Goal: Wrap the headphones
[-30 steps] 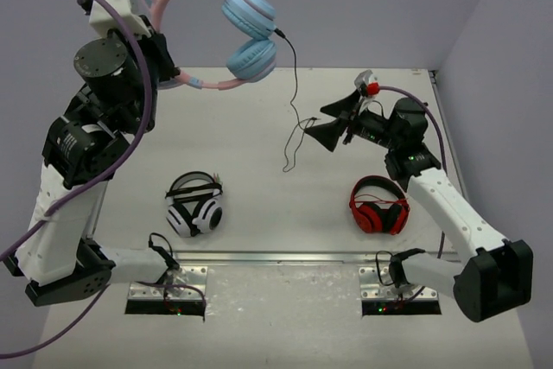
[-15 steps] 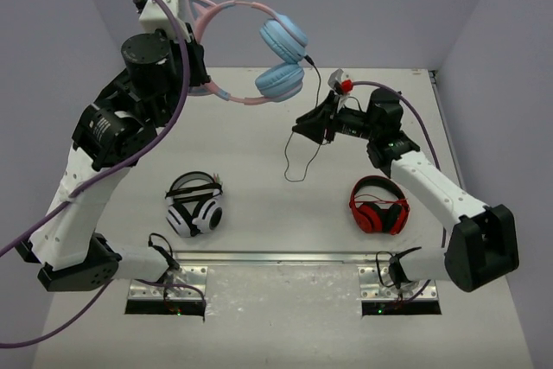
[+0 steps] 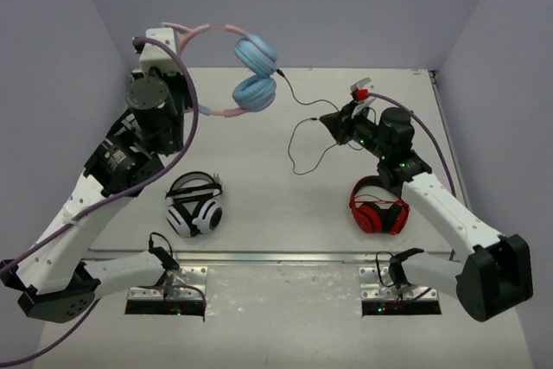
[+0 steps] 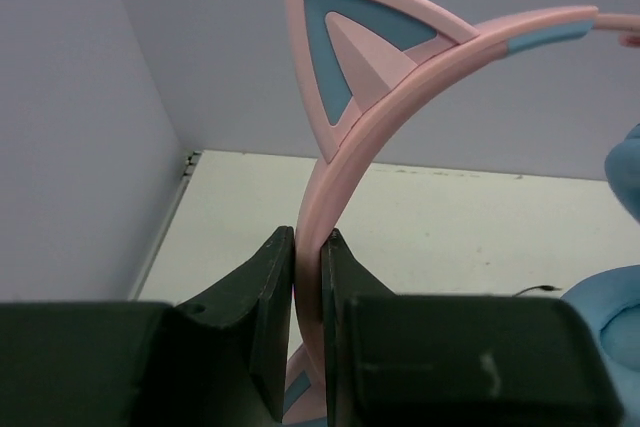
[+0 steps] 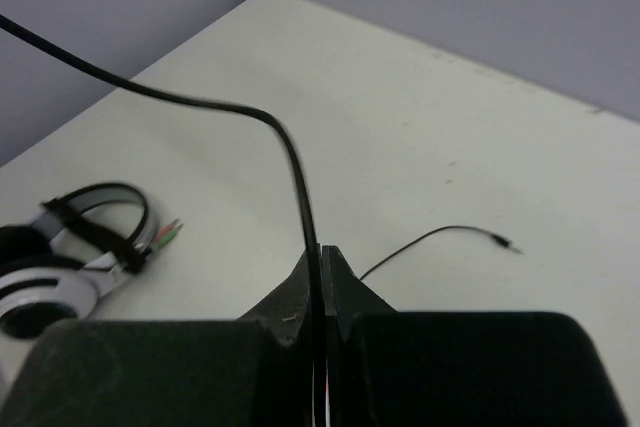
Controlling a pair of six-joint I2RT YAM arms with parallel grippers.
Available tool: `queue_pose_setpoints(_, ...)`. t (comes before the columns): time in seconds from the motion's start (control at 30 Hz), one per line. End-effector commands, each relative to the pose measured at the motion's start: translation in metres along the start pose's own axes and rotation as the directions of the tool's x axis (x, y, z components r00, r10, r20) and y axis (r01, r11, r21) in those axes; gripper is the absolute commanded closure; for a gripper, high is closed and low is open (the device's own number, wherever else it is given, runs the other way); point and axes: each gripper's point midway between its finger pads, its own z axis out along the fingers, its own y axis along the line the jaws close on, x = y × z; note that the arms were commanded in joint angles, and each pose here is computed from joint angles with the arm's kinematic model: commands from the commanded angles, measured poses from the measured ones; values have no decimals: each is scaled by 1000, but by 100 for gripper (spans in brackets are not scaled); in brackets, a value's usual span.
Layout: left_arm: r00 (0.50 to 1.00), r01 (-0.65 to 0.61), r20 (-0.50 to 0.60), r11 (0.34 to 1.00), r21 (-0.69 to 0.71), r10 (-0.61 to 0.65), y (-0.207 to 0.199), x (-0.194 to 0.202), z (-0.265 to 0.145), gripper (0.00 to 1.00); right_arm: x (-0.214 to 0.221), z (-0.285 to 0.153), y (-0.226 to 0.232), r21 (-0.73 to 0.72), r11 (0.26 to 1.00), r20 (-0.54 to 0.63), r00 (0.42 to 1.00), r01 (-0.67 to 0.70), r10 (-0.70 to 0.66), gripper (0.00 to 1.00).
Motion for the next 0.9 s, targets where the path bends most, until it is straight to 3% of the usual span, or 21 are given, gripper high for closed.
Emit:
queue_pose_setpoints(0.0,993,-13,119,999,-42,18,8,11,4,100,-62,-39,-54,381,920,146,978,86,-152,99)
queue_pose_setpoints(0.13,982,-175,87,977,119,165,-26,51,12,100,-119,-59,-27,324,913,182,931,247,-317,99)
queue_pose_setpoints(0.2,968,-252,72,926,281,241,-58,73,13,100,-120,-56,-2,189,923,152,919,335,-364,99)
queue_pose_setpoints(0.3,961,-270,69,851,450,269,-91,95,7,100,-128,-56,37,-9,913,180,898,409,-400,99)
queue_pose_setpoints(0.4,951,-258,28,743,617,307,-129,124,-1,100,-122,-55,58,-132,911,137,918,390,-373,99)
queue_pose_setpoints(0.43,951,-257,25,742,620,308,-133,124,1,100,-122,-56,60,-143,912,132,920,385,-368,99)
queue_pose_setpoints(0.63,930,-185,-33,545,818,365,-182,162,-18,100,-124,-47,65,-123,924,114,930,362,-349,99)
queue_pose_setpoints(0.8,927,-158,-67,546,823,370,-191,160,-13,100,-113,-24,61,-66,931,30,934,358,-357,99)
queue_pose_setpoints(0.87,930,-147,-74,549,823,361,-193,159,-13,100,-107,-14,46,37,929,-39,929,368,-367,99)
